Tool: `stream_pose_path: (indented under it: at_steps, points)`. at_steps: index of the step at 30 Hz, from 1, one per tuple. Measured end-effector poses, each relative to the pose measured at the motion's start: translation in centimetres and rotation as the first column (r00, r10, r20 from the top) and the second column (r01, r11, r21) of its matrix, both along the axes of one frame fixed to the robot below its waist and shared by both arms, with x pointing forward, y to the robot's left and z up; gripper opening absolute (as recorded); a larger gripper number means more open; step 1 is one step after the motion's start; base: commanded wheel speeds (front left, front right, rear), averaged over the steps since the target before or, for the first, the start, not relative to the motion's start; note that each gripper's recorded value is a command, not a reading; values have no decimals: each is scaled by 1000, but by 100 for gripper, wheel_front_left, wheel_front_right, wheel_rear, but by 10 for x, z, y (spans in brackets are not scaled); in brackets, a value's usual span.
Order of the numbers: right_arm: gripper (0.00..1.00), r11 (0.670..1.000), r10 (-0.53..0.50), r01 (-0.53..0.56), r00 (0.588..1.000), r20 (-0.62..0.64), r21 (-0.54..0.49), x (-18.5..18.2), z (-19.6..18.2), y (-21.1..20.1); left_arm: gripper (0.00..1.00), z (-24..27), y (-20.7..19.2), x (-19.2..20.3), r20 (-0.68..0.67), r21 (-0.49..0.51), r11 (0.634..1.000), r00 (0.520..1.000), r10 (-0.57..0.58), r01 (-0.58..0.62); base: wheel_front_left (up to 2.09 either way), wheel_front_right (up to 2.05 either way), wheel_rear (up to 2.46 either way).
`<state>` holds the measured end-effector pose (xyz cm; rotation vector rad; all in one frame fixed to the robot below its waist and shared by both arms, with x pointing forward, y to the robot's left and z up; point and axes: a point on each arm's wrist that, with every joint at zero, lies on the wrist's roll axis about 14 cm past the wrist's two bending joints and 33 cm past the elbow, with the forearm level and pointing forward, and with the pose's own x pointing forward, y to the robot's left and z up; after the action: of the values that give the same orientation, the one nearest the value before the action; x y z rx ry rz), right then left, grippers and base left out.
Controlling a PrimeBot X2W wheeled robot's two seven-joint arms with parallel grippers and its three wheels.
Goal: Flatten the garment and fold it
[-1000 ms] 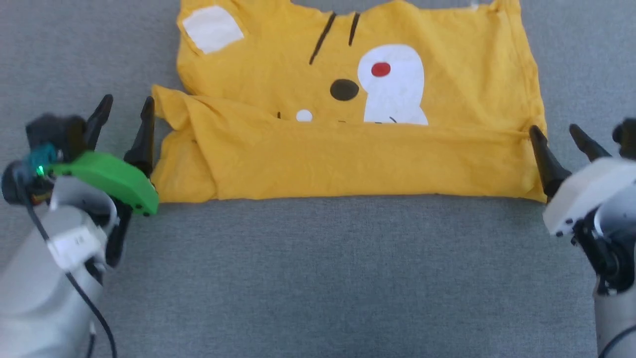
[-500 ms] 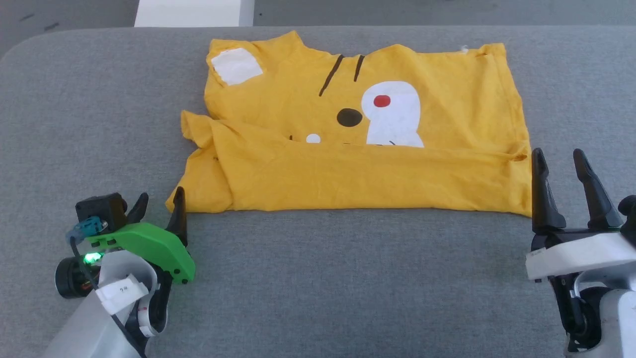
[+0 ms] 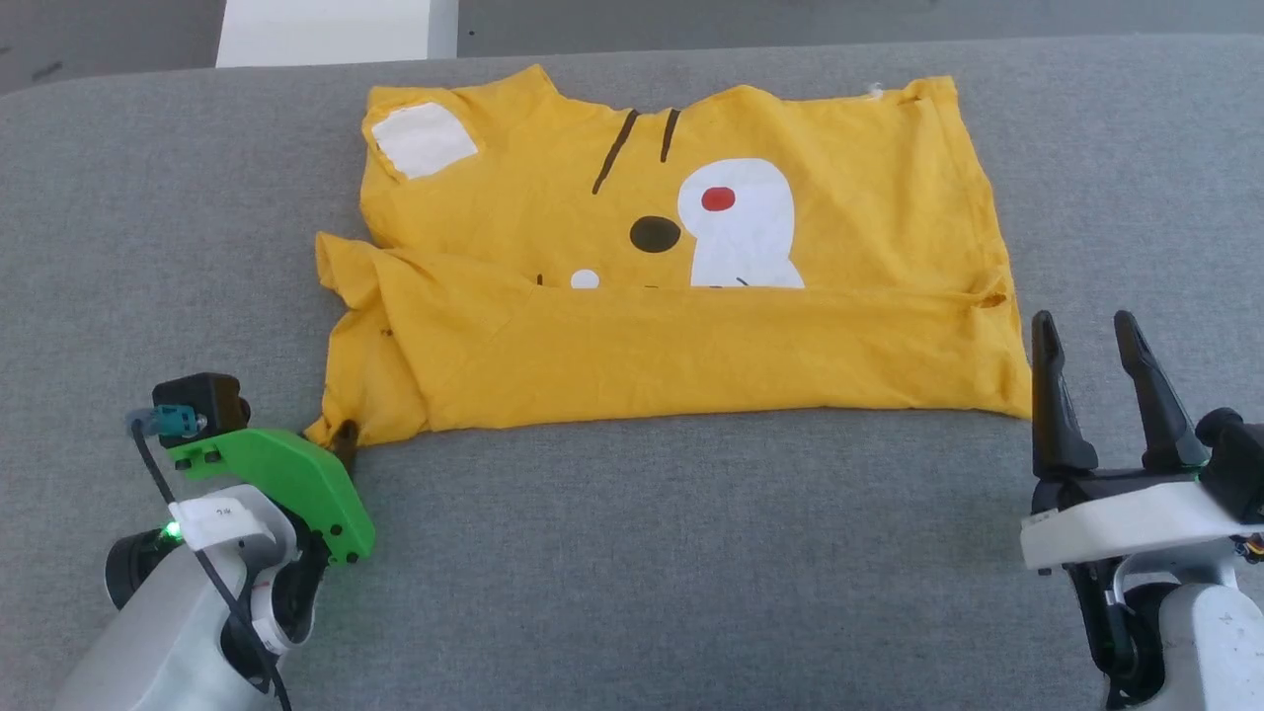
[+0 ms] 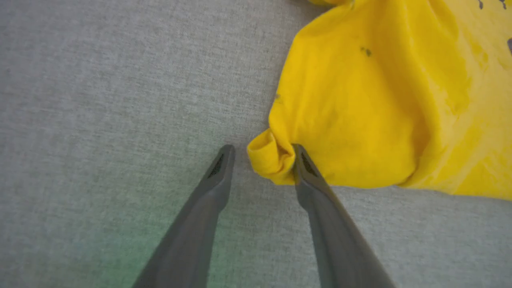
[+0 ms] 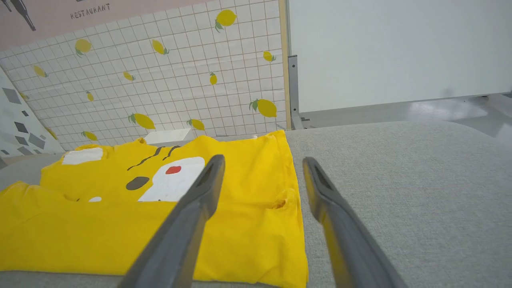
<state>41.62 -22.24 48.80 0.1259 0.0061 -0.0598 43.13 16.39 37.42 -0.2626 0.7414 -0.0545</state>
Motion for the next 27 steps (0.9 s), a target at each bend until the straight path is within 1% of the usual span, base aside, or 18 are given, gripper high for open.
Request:
stream_pose_path:
  at_steps: [5, 9, 12, 14, 15, 19, 21, 23, 24, 25, 26, 27]
  points:
    - [100, 999, -32, 32, 998, -49, -10, -1, -13, -11, 0, 4, -7, 0, 19, -13, 1000, 1000, -24, 24, 0, 0, 0]
    - [100, 999, -45, 47, 981, -186, 6, 7, -37, -19, 0, 5, -6, -1, 28, -16, 999, 999, -27, 28, 0, 0, 0]
    - [100, 998, -43, 55, 944, -327, 27, 10, -59, -22, 0, 4, -6, -3, 29, -18, 999, 999, -29, 29, 0, 0, 0]
    - [100, 998, -34, 57, 897, -441, 40, 9, -76, -23, 0, 4, -5, -3, 32, -20, 999, 999, -28, 28, 0, 0, 0]
    - [100, 997, -28, 56, 881, -472, 46, 8, -81, -22, 0, 4, -4, -3, 33, -20, 999, 999, -28, 28, 0, 0, 0]
    - [100, 999, 5, 30, 761, -649, 43, 0, -106, -16, 0, 3, -4, -3, 39, -26, 999, 999, -28, 29, 0, 0, 0]
    - [100, 999, 17, 18, 708, -706, 43, -4, -112, -14, 0, 2, -4, -3, 40, -27, 999, 999, -28, 29, 0, 0, 0]
    - [100, 999, 28, 7, 667, -744, 44, -6, -114, -12, 0, 2, -3, -3, 43, -28, 999, 999, -26, 27, 0, 0, 0]
    - [82, 999, 33, 3, 646, -763, 46, -8, -115, -11, 0, 1, -3, -3, 44, -29, 999, 999, -25, 26, 0, 0, 0]
    - [43, 999, 36, 0, 633, -774, 46, -8, -115, -11, 0, 1, -3, -3, 44, -28, 999, 999, -25, 27, 0, 0, 0]
    - [30, 999, 38, -3, 619, -784, 47, -9, -115, -10, 0, 1, -3, -2, 50, -25, 999, 998, -25, 27, 0, 0, 0]
    - [0, 999, 40, -7, 613, -789, 45, -9, -114, -10, 0, 1, -3, -2, 55, -25, 999, 998, -27, 28, 0, 0, 0]
